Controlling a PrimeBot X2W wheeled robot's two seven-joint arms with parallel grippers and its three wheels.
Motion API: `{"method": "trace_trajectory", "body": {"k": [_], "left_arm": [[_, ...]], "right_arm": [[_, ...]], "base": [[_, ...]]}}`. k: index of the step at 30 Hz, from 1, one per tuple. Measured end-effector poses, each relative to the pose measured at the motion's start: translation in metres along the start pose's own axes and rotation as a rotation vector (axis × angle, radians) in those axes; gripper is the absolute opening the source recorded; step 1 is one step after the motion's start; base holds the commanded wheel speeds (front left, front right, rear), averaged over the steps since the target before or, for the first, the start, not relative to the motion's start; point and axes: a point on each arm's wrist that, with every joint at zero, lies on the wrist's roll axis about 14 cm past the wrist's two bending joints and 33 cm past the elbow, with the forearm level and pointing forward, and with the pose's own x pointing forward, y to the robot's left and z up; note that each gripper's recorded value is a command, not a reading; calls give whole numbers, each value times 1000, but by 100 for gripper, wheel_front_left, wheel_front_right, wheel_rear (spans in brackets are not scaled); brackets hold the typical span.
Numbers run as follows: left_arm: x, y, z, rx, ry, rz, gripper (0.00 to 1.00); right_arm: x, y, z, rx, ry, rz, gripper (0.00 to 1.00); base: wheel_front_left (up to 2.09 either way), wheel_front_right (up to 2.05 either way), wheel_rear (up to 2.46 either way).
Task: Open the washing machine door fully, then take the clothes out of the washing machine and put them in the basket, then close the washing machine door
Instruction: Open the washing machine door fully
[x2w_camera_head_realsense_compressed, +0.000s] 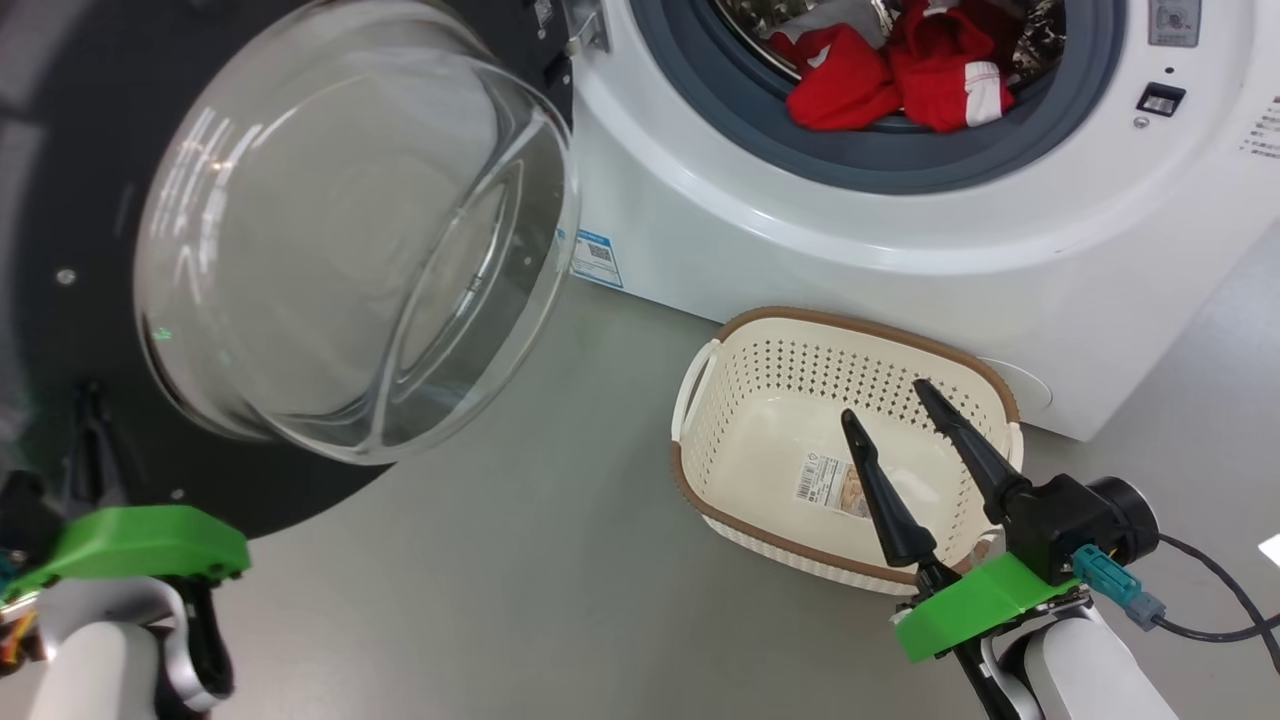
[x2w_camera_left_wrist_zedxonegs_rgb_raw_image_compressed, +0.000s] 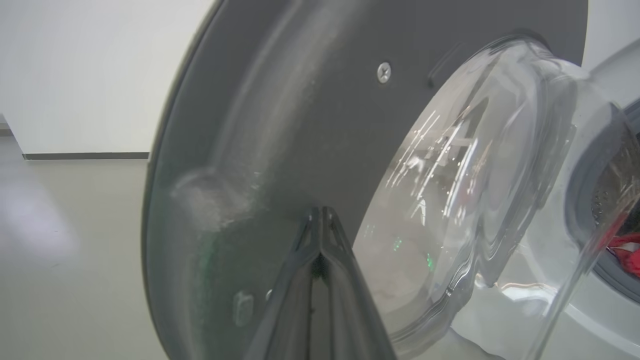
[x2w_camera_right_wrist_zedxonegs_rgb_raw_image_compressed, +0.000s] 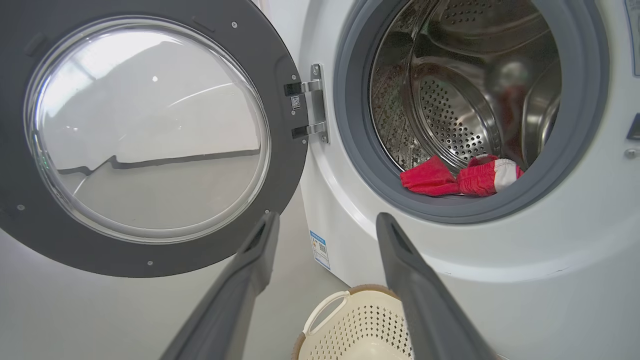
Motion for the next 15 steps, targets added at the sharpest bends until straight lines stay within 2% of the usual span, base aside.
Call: {"method": "trace_trajectory", "body": {"k": [15], "left_arm": [[17,8,-2,7,8,11,0]], "right_arm": [[-6,-13,3,-10,-1,-37,100]], "base": [[0,0,0]]}}
